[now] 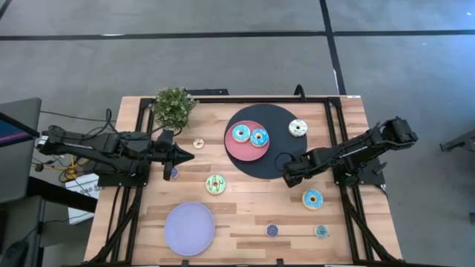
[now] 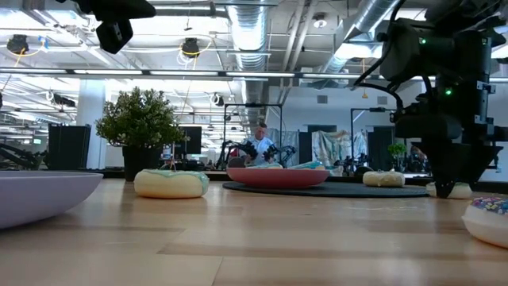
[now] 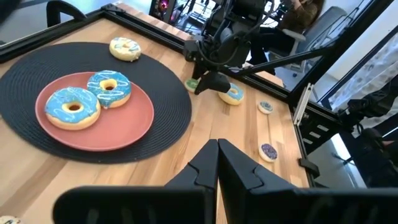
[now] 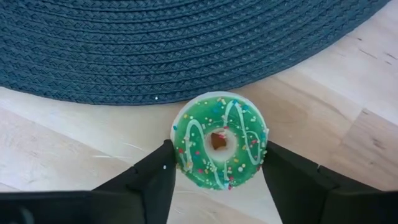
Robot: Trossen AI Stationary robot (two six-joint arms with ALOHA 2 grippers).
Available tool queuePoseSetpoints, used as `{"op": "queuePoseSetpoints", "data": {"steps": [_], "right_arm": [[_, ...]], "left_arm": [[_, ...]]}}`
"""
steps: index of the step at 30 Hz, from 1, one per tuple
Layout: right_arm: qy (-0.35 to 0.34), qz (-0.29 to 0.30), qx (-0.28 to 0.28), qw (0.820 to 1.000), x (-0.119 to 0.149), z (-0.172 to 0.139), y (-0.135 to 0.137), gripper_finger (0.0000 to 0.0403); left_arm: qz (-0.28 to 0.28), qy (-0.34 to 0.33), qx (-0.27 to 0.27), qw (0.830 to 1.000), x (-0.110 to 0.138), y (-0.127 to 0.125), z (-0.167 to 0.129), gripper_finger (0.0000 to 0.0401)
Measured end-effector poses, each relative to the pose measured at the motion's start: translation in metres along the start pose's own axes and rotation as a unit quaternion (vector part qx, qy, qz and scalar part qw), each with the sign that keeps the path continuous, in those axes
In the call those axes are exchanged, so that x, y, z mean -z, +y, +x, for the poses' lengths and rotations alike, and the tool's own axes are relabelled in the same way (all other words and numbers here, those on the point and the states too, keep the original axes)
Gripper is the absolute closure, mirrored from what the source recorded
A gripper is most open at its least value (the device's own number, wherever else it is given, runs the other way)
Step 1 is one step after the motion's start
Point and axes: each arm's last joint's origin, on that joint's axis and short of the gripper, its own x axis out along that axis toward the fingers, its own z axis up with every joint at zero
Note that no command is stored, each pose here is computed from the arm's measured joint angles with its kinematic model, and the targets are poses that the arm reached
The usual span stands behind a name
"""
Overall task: Pick & Place donuts
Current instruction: Put the small green donut on the purple plate
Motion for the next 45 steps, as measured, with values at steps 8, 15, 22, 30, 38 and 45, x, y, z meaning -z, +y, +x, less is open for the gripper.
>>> {"op": "queuePoseSetpoints", "data": {"steps": [8, 15, 22, 30, 38, 45], "right_arm": [[-0.002, 0.012, -0.018, 1.0, 0.001, -0.006, 0.0, 0.0215], [-0.08, -0.019, -0.191, 0.978, 0.01, -0.048, 0.024, 0.0218], [-0.276, -0.069, -0.445, 0.849, 0.022, -0.097, 0.083, 0.0218], [-0.361, -0.109, -0.394, 0.838, -0.001, -0.124, 0.195, 0.0218], [-0.259, -0.161, -0.31, 0.9, -0.024, -0.098, 0.289, 0.0218], [-0.194, -0.19, -0.327, 0.905, -0.033, -0.056, 0.346, 0.0218]], "left_arm": [[0.002, 0.006, -0.003, 1.0, 0.001, 0.001, 0.0, 0.0401], [0.004, 0.006, -0.002, 1.0, 0.001, 0.001, 0.0, 0.0401], [0.031, 0.016, 0.021, 0.999, 0.001, -0.001, 0.0, 0.0401], [0.069, 0.019, 0.061, 0.996, 0.001, -0.003, -0.006, 0.0401], [0.087, -0.021, 0.085, 0.992, -0.005, -0.002, -0.026, 0.0401], [0.086, -0.041, 0.121, 0.988, -0.008, -0.003, -0.041, 0.0401]]}}
